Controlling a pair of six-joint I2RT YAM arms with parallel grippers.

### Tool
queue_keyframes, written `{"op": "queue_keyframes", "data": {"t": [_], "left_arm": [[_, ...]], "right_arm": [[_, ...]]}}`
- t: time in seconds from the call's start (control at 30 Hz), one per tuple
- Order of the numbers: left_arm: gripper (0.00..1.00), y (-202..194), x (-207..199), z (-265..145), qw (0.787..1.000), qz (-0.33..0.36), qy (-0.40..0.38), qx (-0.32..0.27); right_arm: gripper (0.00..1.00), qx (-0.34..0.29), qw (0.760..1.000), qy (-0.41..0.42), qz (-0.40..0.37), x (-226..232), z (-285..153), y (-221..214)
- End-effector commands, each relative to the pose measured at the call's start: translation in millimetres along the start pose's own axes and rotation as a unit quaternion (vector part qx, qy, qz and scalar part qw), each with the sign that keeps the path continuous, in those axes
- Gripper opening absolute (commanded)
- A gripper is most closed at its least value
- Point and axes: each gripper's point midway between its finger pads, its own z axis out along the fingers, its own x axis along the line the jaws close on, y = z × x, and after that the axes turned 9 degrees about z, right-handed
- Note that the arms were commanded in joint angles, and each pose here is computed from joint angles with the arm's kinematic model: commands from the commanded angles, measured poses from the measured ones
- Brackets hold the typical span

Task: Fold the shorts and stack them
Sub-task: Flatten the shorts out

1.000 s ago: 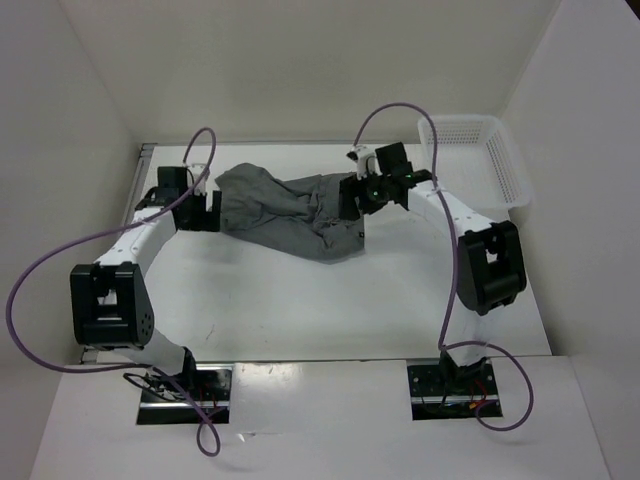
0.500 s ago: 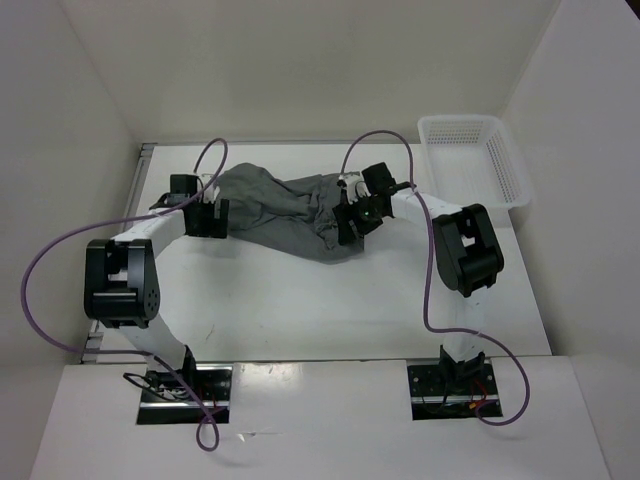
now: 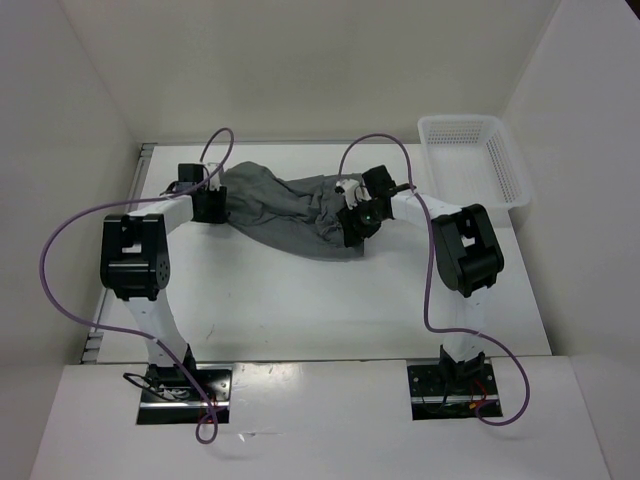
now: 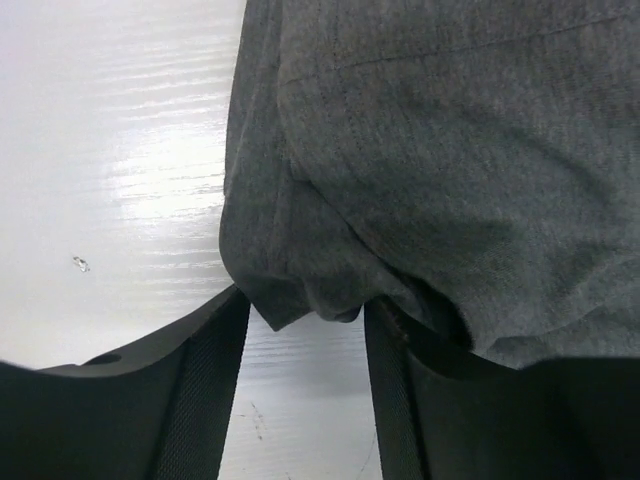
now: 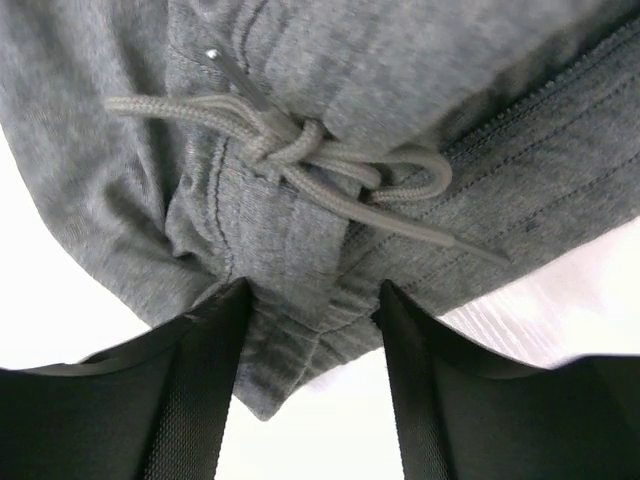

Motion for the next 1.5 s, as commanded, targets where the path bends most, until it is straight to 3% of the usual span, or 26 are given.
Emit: {"op": "queue_keyframes", "data": {"t": [0.0,0.07,0.17,0.2,0.27,0.3,0.47,0.53,0.67,0.7,0.83,0.93,1.07,1.1,1.23,1.27,1.33,1.4,1.43,1.47], "left_arm": [[0.56,23,7,3,0.999,0.003,0.005,-0.032],[0.48,21,7,5,1.0,0.002,0.004,-0.026],[0.36,28,7,10,1.0,0.003,0.0,-0.031],[0.23,28,7,10,1.0,0.003,0.0,-0.031],[0.09,28,7,10,1.0,0.003,0.0,-0.031],[0.0,28,7,10,1.0,0.003,0.0,-0.031],[0.0,43,8,-22,0.999,0.0,-0.01,-0.041],[0.0,73,21,-51,0.997,-0.005,-0.005,-0.073],[0.0,134,48,-141,0.99,-0.012,0.018,-0.137],[0.0,151,53,-176,0.986,-0.011,0.026,-0.166],[0.0,151,44,-238,0.98,-0.005,0.035,-0.198],[0.0,117,23,-262,0.982,-0.003,0.023,-0.186],[0.0,35,-9,-265,0.992,-0.004,0.008,-0.13],[0.0,33,-11,-275,0.991,-0.003,0.01,-0.137],[0.0,-42,-36,-265,0.998,-0.007,-0.015,-0.055],[0.0,-75,-55,-260,0.999,-0.003,-0.047,-0.007],[0.13,-106,-74,-272,0.997,0.002,-0.076,0.027],[0.32,-122,-94,-288,0.992,0.008,-0.119,0.032],[0.48,-135,-103,-296,0.989,0.008,-0.136,0.052],[0.53,-139,-106,-300,0.989,0.008,-0.142,0.048]], "right_arm": [[0.55,0.026,0.999,-0.009,-0.02,0,-7,-15],[0.51,0.028,0.999,-0.015,-0.026,-2,-9,-18],[0.37,0.032,0.999,-0.014,-0.029,-2,-9,-20],[0.26,0.032,0.999,-0.014,-0.029,-2,-9,-20],[0.15,0.033,0.999,-0.019,-0.029,-4,-9,-20],[0.03,0.025,0.999,-0.027,-0.033,-5,-13,-13],[0.0,-0.034,0.997,-0.041,-0.052,0,-44,43],[0.0,-0.096,0.992,-0.039,-0.067,11,-73,95],[0.0,-0.227,0.97,-0.031,-0.076,34,-158,194],[0.0,-0.251,0.965,-0.031,-0.072,32,-177,208],[0.0,-0.298,0.951,-0.037,-0.08,38,-230,225],[0.0,-0.285,0.953,-0.042,-0.094,46,-240,202],[0.0,-0.222,0.967,-0.033,-0.12,52,-224,135],[0.0,-0.208,0.97,-0.033,-0.125,52,-219,122],[0.0,-0.101,0.985,-0.036,-0.132,37,-178,34],[0.02,-0.08,0.986,-0.04,-0.138,34,-173,18],[0.1,-0.007,0.983,-0.028,-0.181,38,-160,-33],[0.32,0.061,0.971,-0.033,-0.227,29,-156,-76],[0.42,0.102,0.965,-0.02,-0.239,34,-159,-99],[0.62,0.122,0.961,-0.018,-0.248,33,-163,-111]]}}
